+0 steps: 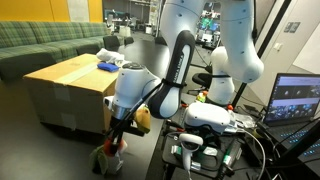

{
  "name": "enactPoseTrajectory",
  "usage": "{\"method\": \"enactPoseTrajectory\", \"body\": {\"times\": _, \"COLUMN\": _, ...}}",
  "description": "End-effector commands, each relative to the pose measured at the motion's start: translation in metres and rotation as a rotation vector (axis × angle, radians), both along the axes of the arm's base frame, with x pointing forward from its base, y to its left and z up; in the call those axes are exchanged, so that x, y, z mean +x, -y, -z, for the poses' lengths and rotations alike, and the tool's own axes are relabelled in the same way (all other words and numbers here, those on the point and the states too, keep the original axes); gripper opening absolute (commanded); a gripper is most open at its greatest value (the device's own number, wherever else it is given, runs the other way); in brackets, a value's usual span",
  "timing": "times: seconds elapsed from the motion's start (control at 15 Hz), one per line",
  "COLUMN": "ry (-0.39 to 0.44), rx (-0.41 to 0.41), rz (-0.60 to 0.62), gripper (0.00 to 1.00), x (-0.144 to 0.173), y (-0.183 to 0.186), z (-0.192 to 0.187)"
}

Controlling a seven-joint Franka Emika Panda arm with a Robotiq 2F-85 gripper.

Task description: Remove the brown moose, white plastic, toy vegetable, put them on the table and put the white cloth, blue sponge and black whiteboard eraser on the box

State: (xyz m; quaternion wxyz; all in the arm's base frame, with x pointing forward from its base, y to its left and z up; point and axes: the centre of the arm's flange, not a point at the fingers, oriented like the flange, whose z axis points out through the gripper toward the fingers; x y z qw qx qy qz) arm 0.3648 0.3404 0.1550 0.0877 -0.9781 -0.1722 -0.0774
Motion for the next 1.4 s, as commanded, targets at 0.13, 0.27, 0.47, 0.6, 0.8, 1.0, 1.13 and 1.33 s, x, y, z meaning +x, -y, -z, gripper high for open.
{"method": "enactPoseTrajectory", "body": {"times": 0.13, "ry": 0.031, "rx": -0.008, "rz": 0.018, "gripper": 0.82, "x": 0.017, "y": 0.0, "z": 0.005}}
{"method": "enactPoseTrajectory", "body": {"times": 0.27, "ry": 0.034, "rx": -0.022, "rz": 0.017, "gripper": 0.97, "x": 0.02, "y": 0.009, "z": 0.0}}
{"method": "enactPoseTrajectory", "body": {"times": 0.47, "ry": 0.033, "rx": -0.037, "rz": 0.025, "gripper": 1.0, "x": 0.024, "y": 0.027, "z": -0.004}}
{"method": "enactPoseTrajectory", "body": {"times": 0.6, "ry": 0.041, "rx": -0.049, "rz": 0.034, "gripper": 1.0, "x": 0.024, "y": 0.04, "z": -0.007}}
{"method": "enactPoseTrajectory", "body": {"times": 0.8, "ry": 0.042, "rx": -0.072, "rz": 0.043, "gripper": 1.0, "x": 0.022, "y": 0.062, "z": -0.011}}
{"method": "enactPoseTrajectory", "body": {"times": 1.0, "ry": 0.036, "rx": -0.089, "rz": 0.057, "gripper": 1.0, "x": 0.017, "y": 0.094, "z": -0.019}}
{"method": "enactPoseTrajectory", "body": {"times": 1.13, "ry": 0.036, "rx": -0.098, "rz": 0.068, "gripper": 1.0, "x": 0.013, "y": 0.111, "z": -0.018}}
{"method": "enactPoseTrajectory", "body": {"times": 1.33, "ry": 0.028, "rx": -0.115, "rz": 0.092, "gripper": 1.0, "x": 0.013, "y": 0.139, "z": -0.013}}
